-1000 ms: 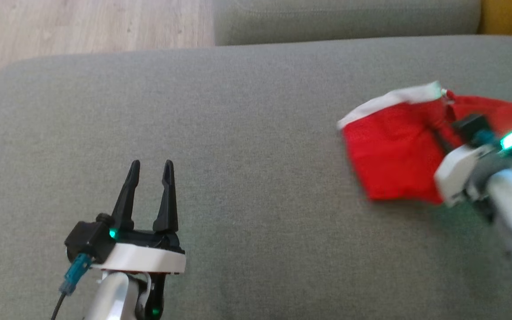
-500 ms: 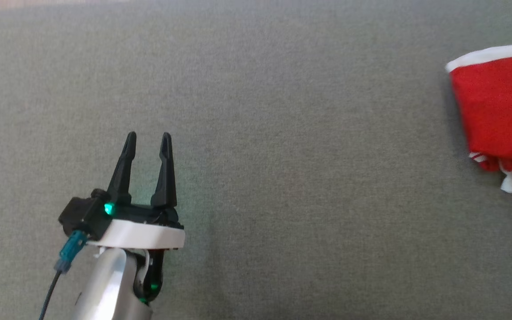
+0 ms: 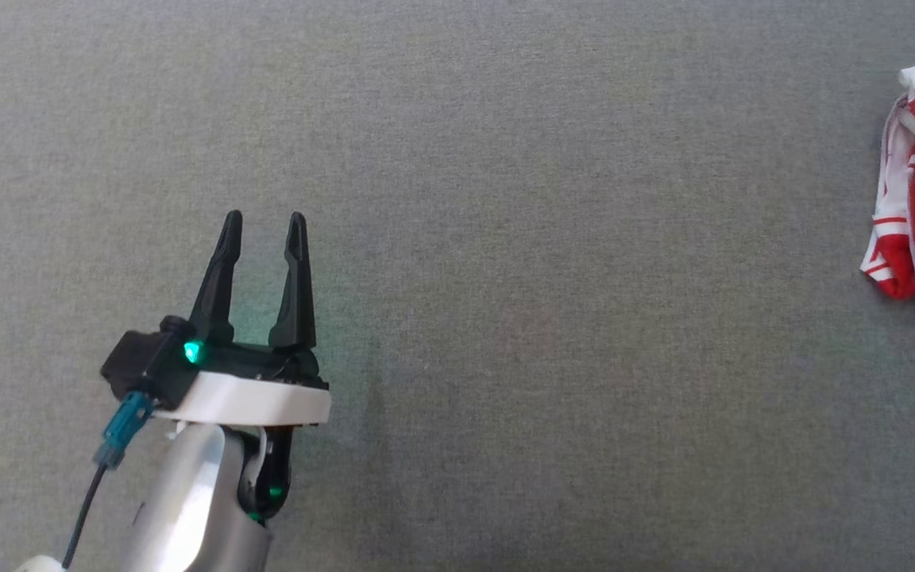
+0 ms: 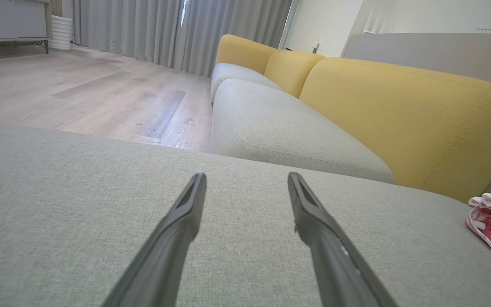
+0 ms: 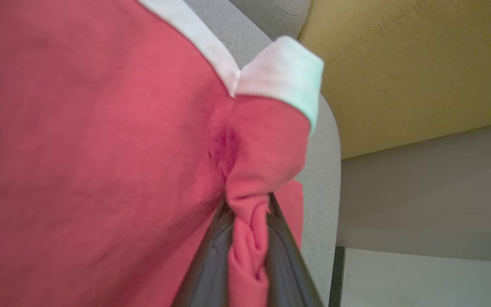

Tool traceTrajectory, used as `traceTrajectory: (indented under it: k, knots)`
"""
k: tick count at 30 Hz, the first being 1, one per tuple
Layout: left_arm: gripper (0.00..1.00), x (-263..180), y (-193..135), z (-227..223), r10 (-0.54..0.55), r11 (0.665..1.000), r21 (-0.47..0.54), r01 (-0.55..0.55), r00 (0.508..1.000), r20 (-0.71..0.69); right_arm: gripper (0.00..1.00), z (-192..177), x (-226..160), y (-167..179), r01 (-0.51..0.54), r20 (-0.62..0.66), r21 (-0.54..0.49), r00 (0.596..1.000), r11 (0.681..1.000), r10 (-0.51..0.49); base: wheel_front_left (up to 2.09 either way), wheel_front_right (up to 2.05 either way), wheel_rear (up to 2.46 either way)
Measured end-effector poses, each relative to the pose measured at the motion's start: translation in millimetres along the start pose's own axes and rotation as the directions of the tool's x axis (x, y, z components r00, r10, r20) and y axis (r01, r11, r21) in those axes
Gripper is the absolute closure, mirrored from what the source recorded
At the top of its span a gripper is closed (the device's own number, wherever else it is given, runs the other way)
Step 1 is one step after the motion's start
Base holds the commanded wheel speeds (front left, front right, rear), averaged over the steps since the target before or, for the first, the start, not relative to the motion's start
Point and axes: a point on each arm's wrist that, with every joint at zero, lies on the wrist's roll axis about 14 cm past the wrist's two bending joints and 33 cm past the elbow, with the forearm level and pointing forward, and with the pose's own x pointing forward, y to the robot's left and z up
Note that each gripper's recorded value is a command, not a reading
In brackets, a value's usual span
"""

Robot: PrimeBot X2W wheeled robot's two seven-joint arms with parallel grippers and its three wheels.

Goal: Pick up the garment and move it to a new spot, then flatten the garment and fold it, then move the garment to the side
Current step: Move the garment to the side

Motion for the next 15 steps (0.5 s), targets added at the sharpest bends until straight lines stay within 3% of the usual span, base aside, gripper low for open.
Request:
traceTrajectory:
  k: [2, 3, 4, 5, 15]
  knots:
    - [0.0, 0, -1, -1, -0.002, 1.0, -0.001, 0.002, 1.0, -0.003, 1.0, -2, -2, -3, 0.009, -0.004, 0.011, 1.0, 1.0, -0.009, 0.0, 0.0, 0.0]
    - [0.0, 0, -1, -1, -0.004, 1.0, -0.001, 0.004, 1.0, -0.003, 0.72, -1, -2, -5, 0.016, -0.001, 0.019, 1.0, 1.0, -0.016, 0.0, 0.0, 0.0]
    - [0.0, 0, -2, -1, -0.005, 1.0, -0.001, 0.005, 1.0, -0.002, 0.06, 0, -3, -7, 0.024, 0.004, 0.025, 1.0, 0.999, -0.025, 0.0, 0.0, 0.0]
    - [0.0, 0, -3, 0, -0.007, 1.0, -0.001, 0.007, 1.0, -0.001, 0.0, 2, -4, -9, 0.033, 0.01, 0.032, 0.999, 0.999, -0.033, 0.0, 0.0, 0.0]
    - [0.0, -5, -13, 23, -0.029, 1.0, 0.014, 0.028, 0.998, 0.056, 0.0, 32, -34, -28, 0.106, 0.116, 0.113, 0.986, 0.988, -0.12, 0.0, 0.0, 0.0]
